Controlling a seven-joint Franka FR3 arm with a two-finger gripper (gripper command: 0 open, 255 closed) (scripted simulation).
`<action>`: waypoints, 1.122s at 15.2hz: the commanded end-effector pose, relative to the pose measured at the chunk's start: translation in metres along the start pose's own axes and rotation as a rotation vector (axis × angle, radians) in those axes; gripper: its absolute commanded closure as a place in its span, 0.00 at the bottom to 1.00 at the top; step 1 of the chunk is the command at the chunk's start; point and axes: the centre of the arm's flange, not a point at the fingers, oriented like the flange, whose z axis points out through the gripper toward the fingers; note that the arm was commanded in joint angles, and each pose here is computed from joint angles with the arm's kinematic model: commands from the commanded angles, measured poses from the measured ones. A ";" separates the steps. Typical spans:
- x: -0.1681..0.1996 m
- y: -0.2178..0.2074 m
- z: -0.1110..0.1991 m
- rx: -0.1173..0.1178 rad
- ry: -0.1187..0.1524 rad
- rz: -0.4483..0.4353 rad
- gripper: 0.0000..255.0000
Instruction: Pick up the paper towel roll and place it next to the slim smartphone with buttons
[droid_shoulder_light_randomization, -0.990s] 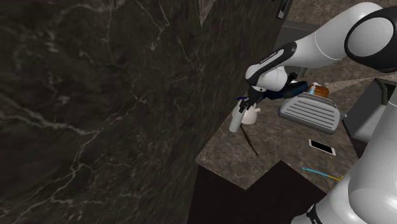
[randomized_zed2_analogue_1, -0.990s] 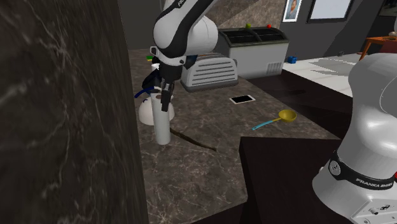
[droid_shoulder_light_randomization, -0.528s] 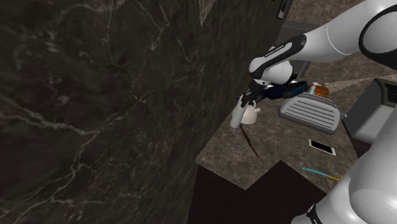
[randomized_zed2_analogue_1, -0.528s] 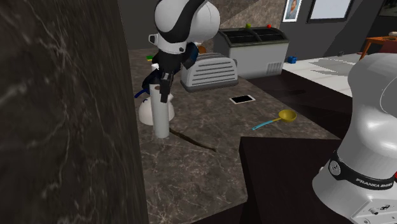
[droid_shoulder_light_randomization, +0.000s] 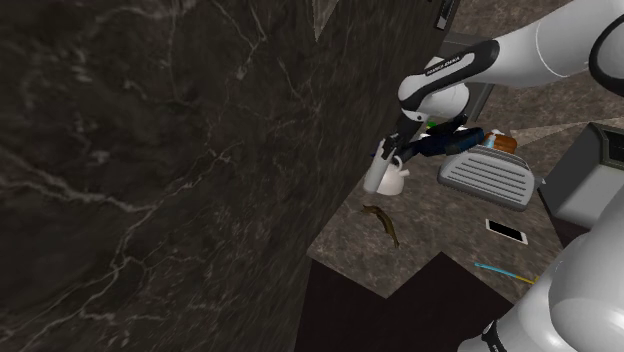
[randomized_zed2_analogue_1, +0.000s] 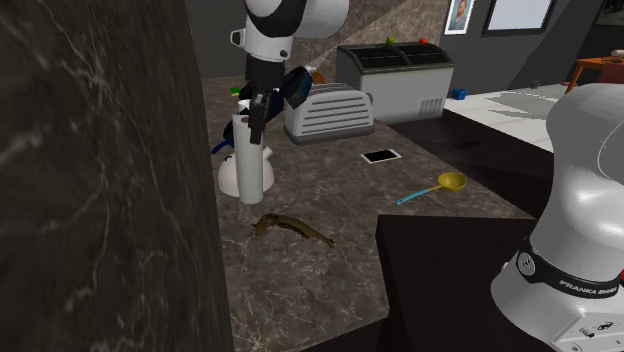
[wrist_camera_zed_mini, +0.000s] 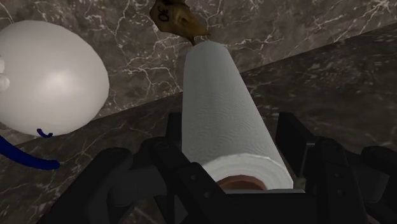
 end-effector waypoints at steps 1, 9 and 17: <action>0.003 0.000 -0.011 0.000 0.000 0.000 1.00; 0.011 0.000 -0.052 0.000 0.000 0.000 1.00; 0.020 0.000 -0.093 0.000 0.000 0.000 1.00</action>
